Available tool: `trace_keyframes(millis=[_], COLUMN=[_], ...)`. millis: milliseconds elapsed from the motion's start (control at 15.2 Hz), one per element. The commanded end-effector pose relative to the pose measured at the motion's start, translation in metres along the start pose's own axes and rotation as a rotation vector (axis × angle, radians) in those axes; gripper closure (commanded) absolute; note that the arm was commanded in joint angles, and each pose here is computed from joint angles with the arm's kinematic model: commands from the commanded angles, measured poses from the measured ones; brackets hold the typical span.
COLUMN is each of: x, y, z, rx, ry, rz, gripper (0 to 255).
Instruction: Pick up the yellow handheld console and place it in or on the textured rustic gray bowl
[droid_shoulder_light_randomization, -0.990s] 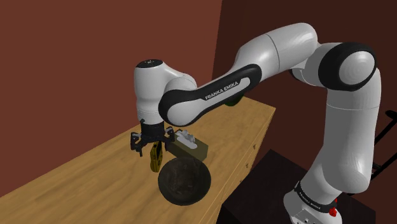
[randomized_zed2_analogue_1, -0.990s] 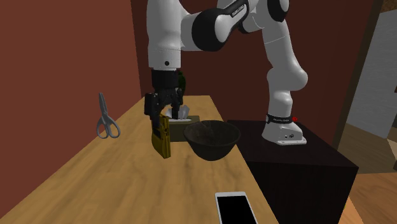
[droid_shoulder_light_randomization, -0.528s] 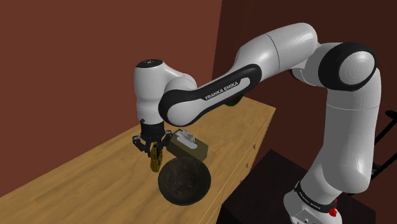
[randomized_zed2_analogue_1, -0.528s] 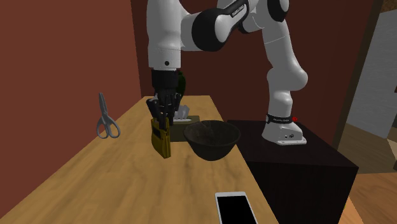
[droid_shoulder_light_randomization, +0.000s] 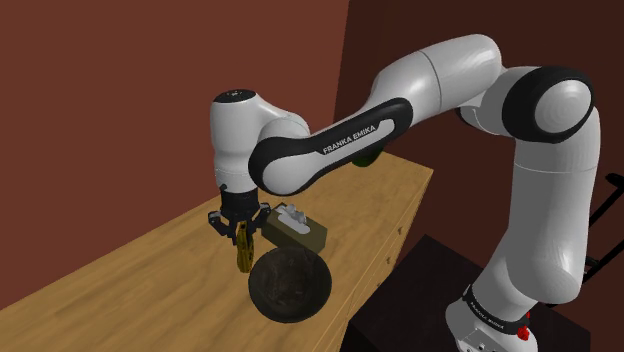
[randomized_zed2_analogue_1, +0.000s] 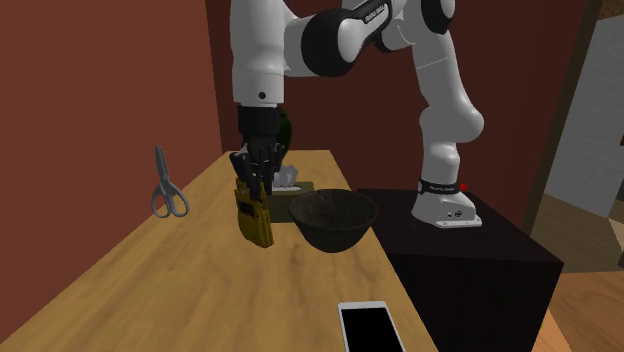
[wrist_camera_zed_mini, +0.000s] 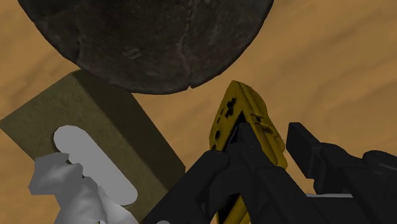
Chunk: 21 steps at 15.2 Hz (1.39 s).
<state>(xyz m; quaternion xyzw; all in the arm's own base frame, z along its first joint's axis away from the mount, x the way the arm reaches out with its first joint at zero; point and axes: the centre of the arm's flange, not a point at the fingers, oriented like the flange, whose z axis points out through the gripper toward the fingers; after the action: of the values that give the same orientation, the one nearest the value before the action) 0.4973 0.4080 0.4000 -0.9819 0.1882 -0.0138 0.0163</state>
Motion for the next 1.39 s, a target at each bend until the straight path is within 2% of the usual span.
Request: trace_keyframes(millis=[0,1320], x=[0.0,0.002], y=[0.0,-0.004], z=[-0.009,-0.115], rx=[0.0,0.0], ry=[0.0,0.0], rz=[0.0,0.0], gripper=[255,255])
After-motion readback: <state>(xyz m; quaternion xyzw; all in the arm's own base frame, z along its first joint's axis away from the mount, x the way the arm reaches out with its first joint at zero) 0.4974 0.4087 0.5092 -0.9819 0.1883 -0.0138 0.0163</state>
